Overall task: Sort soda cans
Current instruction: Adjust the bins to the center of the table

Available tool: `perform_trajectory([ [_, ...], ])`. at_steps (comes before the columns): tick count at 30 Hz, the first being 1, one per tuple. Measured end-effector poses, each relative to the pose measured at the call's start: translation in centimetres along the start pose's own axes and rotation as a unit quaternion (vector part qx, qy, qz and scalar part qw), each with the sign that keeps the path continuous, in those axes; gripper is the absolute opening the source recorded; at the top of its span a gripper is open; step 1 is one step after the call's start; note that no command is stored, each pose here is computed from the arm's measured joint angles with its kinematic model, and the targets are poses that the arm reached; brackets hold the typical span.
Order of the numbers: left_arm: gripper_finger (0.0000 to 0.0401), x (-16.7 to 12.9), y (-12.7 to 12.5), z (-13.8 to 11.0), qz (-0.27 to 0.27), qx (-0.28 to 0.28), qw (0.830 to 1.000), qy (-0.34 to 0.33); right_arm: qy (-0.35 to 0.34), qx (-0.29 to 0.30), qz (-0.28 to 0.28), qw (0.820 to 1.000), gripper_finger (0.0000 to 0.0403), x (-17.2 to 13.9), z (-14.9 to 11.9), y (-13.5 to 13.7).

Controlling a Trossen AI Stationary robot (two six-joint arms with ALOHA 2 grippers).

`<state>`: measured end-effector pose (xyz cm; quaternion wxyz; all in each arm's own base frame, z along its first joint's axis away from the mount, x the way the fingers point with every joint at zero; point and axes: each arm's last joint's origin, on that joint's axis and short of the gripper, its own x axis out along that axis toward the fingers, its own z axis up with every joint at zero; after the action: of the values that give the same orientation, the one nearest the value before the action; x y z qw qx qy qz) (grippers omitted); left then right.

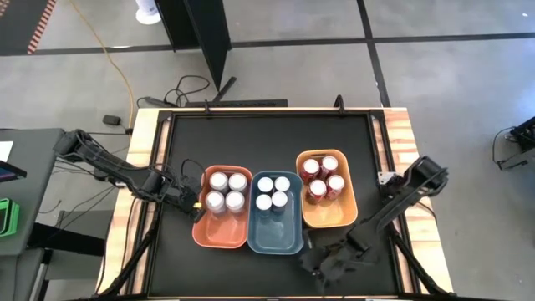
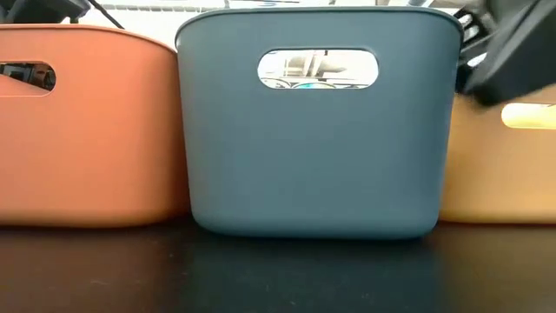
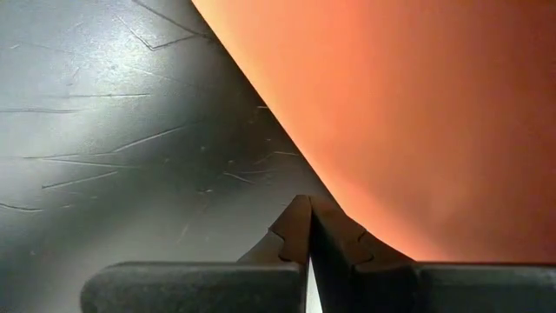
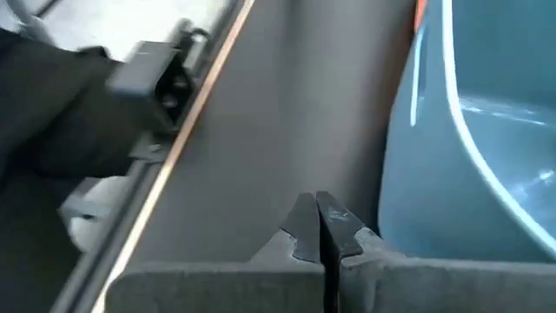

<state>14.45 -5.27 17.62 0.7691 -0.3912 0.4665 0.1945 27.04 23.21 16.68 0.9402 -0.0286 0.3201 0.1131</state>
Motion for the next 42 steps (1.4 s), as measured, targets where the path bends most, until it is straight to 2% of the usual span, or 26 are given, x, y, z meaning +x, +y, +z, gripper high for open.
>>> perform_trajectory([
  [6, 0.0, 0.0, 0.0, 0.0, -0.001, 0.001, 1.0, -0.001, 0.012, 0.007, -0.017, 1.0, 0.0, 2.0, 0.0, -0.2],
  [8, 0.0, 0.0, 0.0, 0.0, -0.001, 0.005, 1.0, -0.001, 0.017, 0.02, -0.028, 0.999, 0.0, 2.0, -0.1, -0.3],
  [14, 0.0, 0.0, 0.0, 0.0, -0.002, 0.017, 1.0, -0.002, 0.031, 0.044, -0.105, 0.993, 0.0, 1.6, -0.8, -0.8],
  [31, 0.0, 0.0, -0.1, 0.1, -0.002, 0.028, 1.0, -0.008, 0.021, 0.089, -0.187, 0.978, 0.0, 1.8, -0.9, -2.3],
  [42, 0.0, 0.0, -0.6, 0.3, -0.03, 0.034, 0.999, -0.02, 0.054, 0.125, -0.223, 0.965, 0.0, 1.4, -2.0, -2.8],
])
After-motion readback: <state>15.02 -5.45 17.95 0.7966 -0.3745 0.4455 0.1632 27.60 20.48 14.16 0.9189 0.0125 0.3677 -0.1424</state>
